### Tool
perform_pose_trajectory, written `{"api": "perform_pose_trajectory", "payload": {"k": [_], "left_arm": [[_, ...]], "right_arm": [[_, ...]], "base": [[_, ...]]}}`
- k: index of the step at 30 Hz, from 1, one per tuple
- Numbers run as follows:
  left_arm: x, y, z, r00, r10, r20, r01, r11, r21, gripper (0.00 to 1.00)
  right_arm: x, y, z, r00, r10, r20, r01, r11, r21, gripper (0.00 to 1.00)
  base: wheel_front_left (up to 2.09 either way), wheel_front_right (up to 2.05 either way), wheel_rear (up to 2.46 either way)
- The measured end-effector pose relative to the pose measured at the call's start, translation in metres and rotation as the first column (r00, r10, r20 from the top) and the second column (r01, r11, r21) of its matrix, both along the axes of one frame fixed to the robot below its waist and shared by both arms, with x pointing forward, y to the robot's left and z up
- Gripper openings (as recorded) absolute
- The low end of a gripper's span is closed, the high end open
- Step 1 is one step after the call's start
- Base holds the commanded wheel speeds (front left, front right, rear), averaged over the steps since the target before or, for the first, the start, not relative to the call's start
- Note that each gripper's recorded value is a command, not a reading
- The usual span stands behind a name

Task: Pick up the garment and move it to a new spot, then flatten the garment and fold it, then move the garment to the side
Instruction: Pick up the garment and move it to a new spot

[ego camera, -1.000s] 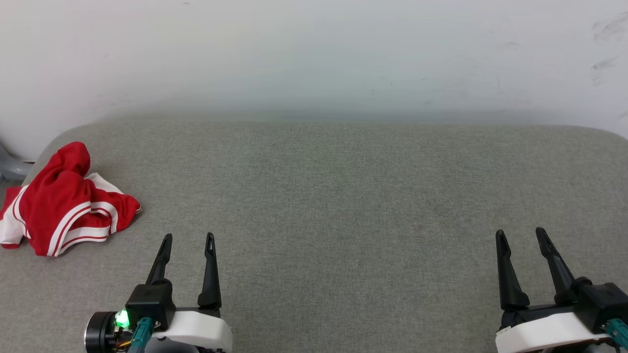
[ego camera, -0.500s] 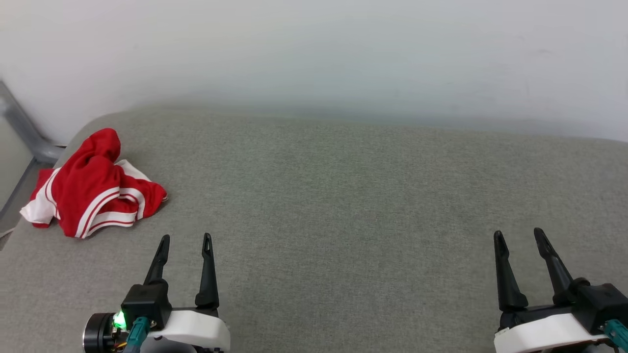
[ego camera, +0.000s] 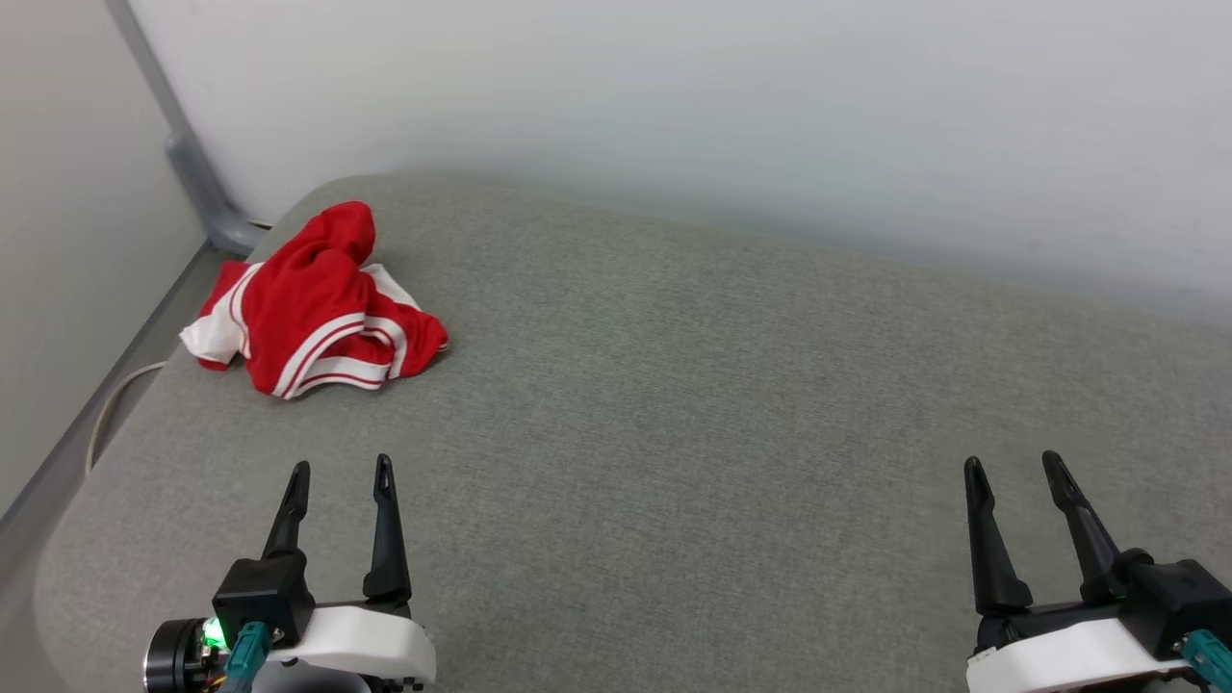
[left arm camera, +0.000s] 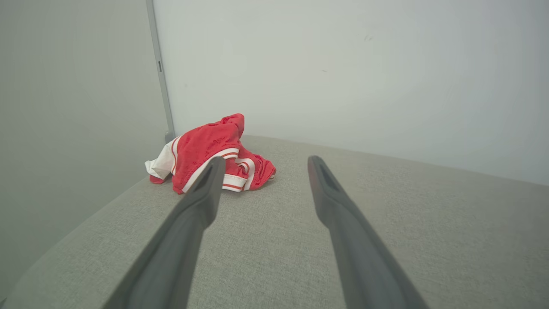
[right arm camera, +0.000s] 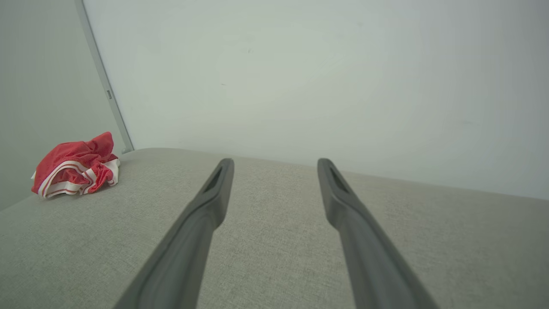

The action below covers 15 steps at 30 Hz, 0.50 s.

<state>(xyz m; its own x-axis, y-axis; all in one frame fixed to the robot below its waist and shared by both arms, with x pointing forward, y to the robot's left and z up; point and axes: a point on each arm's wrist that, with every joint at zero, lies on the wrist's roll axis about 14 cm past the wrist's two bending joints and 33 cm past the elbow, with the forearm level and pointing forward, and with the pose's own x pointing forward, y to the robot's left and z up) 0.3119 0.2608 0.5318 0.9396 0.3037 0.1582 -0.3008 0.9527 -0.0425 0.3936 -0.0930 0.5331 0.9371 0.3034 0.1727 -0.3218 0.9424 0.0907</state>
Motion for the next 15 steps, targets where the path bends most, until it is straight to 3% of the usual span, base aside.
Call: {"api": "perform_pose_trajectory", "payload": {"k": [15], "left_arm": [[-0.055,0.053,-0.002,0.979,0.202,-0.003,-0.202,0.979,-0.011,1.00]], "right_arm": [[0.009,0.070,-0.002,0.981,0.194,-0.005,-0.194,0.981,0.004,1.00]], "base": [[0.00,0.00,0.00]]}}
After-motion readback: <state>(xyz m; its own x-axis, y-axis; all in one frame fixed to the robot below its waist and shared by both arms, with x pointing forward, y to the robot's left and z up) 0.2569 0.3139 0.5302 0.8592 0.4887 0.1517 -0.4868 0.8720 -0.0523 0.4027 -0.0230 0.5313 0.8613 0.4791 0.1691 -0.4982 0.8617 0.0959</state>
